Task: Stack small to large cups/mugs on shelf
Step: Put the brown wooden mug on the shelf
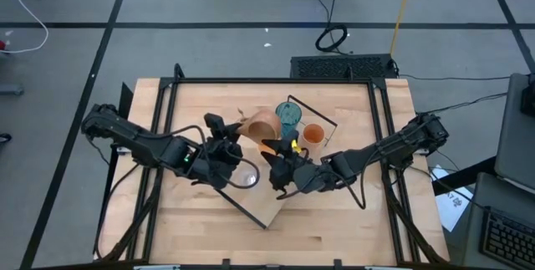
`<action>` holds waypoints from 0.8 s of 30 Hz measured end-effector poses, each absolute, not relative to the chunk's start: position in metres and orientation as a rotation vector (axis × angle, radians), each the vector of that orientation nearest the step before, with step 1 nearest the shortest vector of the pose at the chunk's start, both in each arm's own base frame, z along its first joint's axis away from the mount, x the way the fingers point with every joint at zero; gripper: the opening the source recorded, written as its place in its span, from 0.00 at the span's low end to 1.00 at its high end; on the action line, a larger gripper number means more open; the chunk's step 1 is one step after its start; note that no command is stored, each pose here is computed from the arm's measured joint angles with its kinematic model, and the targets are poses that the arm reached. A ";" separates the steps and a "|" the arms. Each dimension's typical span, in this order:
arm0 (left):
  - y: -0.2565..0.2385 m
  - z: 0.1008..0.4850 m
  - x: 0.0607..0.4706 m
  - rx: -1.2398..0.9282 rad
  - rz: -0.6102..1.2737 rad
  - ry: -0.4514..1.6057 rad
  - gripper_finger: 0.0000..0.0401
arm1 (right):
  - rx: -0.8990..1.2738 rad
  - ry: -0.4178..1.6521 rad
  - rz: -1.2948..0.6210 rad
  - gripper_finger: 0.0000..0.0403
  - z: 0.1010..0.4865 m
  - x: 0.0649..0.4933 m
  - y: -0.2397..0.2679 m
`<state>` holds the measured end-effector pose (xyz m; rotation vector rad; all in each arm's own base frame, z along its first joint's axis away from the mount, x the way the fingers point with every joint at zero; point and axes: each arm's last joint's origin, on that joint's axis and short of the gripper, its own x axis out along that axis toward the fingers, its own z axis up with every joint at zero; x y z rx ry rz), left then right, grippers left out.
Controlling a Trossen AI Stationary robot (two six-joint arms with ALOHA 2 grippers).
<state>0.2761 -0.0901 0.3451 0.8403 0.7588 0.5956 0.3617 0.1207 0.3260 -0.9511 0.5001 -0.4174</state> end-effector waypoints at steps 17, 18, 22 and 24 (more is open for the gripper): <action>-0.114 0.349 0.273 0.829 0.487 0.684 0.24 | -1.031 0.572 -0.393 0.38 0.320 0.360 0.117; -0.114 0.349 0.273 0.827 0.489 0.679 0.24 | -1.032 0.573 -0.393 0.37 0.320 0.360 0.117; -0.115 0.350 0.274 0.825 0.489 0.668 0.24 | -1.032 0.574 -0.394 0.33 0.320 0.360 0.117; -0.115 0.351 0.274 0.827 0.488 0.667 0.24 | -1.033 0.575 -0.394 0.32 0.320 0.360 0.117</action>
